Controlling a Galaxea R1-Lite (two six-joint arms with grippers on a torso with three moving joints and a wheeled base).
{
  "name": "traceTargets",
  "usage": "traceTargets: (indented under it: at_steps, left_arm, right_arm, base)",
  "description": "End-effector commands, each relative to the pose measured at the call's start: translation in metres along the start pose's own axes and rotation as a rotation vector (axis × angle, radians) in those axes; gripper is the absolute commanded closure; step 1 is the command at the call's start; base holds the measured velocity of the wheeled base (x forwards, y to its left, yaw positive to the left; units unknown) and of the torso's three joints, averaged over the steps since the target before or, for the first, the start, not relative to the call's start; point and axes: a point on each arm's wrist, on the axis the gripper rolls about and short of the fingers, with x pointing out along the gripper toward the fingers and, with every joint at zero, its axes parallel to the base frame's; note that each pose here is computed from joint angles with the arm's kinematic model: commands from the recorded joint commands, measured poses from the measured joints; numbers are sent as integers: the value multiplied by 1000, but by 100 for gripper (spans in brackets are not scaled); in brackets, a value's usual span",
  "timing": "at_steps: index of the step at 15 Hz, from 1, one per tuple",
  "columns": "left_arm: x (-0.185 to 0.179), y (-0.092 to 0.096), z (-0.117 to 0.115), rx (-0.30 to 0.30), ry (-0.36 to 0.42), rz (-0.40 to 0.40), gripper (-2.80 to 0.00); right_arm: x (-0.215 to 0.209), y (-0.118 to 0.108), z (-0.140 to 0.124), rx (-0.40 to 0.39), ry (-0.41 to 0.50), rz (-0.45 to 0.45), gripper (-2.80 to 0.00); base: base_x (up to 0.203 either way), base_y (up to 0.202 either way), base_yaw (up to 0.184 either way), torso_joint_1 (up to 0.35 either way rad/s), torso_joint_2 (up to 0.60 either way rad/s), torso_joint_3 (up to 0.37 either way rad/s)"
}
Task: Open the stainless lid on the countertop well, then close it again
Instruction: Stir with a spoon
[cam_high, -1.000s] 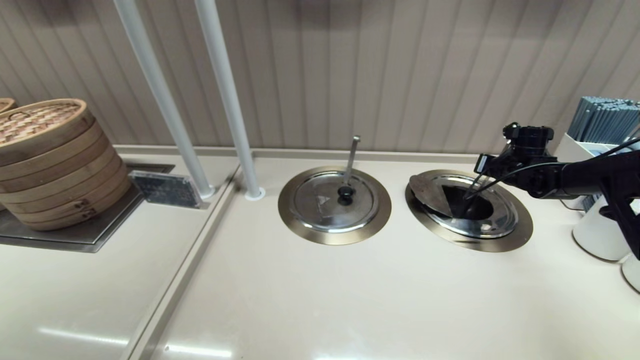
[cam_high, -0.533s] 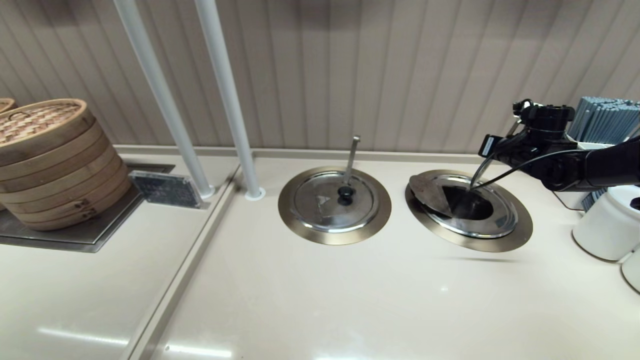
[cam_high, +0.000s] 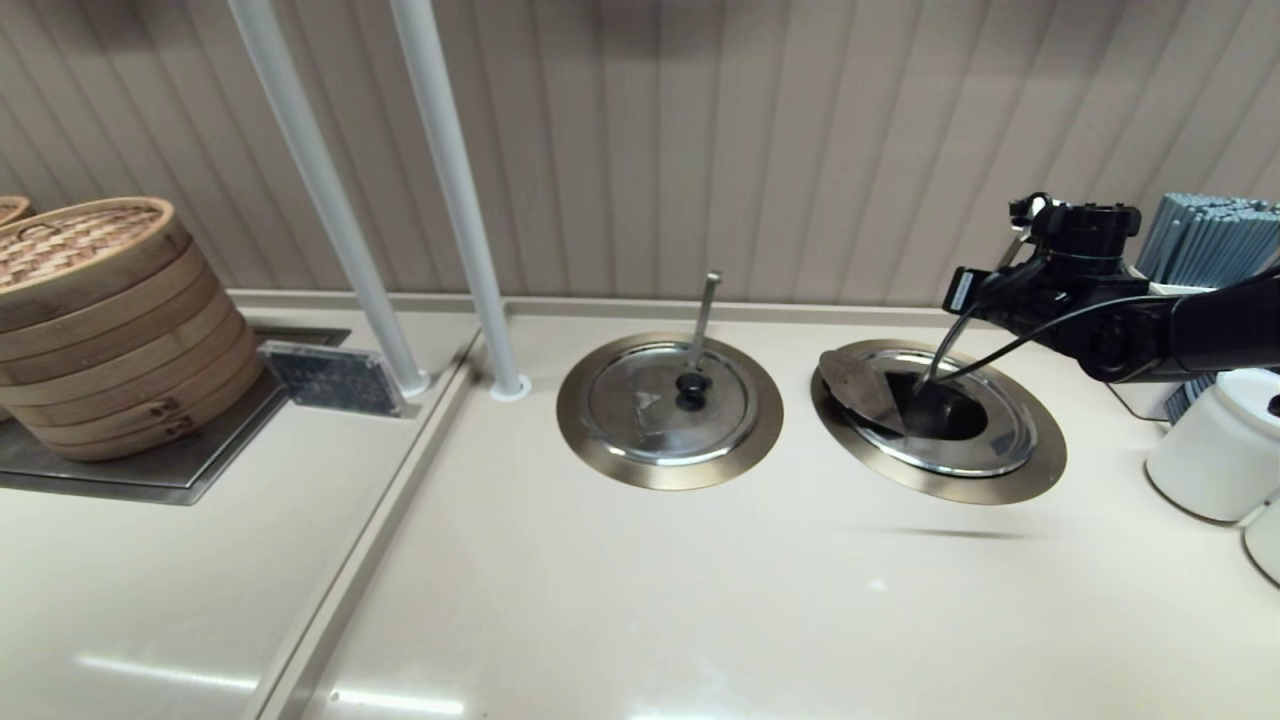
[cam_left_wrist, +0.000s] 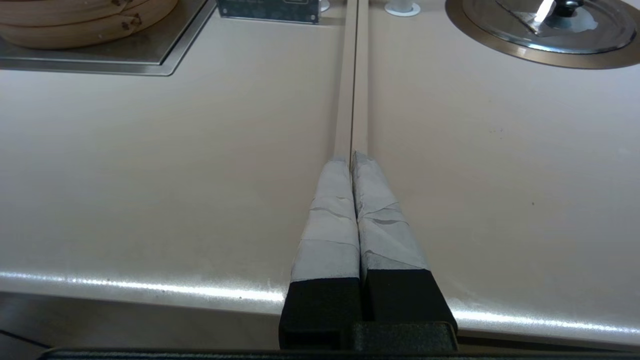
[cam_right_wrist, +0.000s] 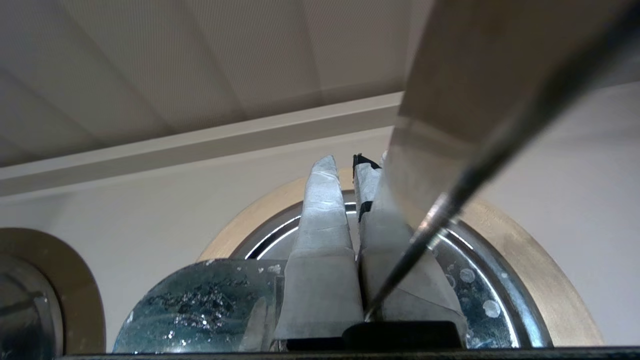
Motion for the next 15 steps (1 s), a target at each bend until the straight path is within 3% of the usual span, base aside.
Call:
traceTargets:
  at_steps: [1,9,12,15]
  left_arm:
    - [0,0,0,1,0,0,0]
    - [0,0,0,1,1,0,0]
    - [0,0,0,1,0,0,0]
    - [0,0,0,1,0,0,0]
  right_arm:
    - [-12,0,2,-1,14,28,0]
    - [9,-39,-7,-126,-6,-61,0]
    - [22,-35,-7,-121,-38,-74,0]
    - [24,-13,-8,-119,-49,-36,0]
  base:
    - [0,0,0,0,0,0]
    - [0,0,0,0,0,0]
    - [0,0,0,0,0,0]
    - [0,0,0,0,0,0]
